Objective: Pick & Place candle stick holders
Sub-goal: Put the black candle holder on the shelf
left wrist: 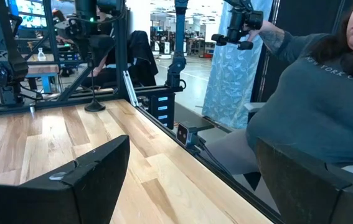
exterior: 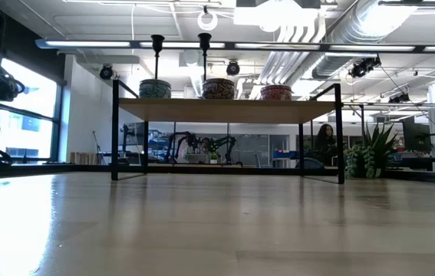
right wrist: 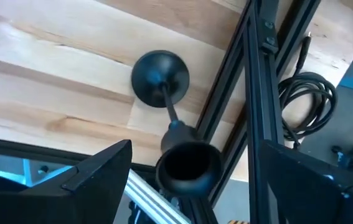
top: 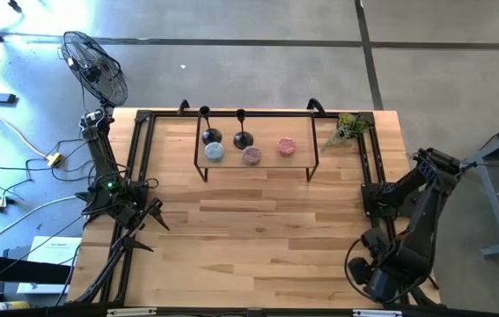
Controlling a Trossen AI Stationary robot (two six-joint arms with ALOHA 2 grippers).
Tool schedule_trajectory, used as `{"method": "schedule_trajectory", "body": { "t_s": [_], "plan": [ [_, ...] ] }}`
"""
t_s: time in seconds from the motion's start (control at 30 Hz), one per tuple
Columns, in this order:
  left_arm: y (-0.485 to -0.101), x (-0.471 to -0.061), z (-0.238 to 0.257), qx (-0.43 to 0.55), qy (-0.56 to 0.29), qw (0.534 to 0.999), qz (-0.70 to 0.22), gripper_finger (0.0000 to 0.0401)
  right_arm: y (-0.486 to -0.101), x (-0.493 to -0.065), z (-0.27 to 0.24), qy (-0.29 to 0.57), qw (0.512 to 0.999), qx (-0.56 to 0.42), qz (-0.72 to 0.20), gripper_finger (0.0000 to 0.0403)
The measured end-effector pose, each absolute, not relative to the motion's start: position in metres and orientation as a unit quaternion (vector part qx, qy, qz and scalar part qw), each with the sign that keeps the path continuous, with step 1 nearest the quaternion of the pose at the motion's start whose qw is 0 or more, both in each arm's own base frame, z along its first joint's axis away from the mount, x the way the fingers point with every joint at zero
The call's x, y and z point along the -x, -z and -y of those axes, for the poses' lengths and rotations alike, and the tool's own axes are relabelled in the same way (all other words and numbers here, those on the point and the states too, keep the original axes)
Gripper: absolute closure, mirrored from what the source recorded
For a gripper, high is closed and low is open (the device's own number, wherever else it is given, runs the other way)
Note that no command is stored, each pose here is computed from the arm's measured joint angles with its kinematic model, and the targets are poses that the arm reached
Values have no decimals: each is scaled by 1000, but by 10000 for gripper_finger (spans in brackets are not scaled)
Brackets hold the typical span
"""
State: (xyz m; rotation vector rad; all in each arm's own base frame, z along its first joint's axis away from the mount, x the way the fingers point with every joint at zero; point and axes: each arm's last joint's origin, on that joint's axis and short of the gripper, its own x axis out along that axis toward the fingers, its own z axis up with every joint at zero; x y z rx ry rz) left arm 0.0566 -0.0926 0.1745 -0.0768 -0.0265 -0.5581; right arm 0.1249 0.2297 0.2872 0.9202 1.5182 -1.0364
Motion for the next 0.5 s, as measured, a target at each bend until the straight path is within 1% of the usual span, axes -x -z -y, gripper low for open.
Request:
{"method": "schedule_trajectory", "body": {
  "t_s": [0.33,0.5],
  "plan": [
    [-175,-57,93,37,275,961,13,61,-277,-125,-229,435,513,-378,-637,61],
    [-175,-57,93,37,275,961,13,61,-276,-125,-229,434,520,-379,-631,77]
  ]
}}
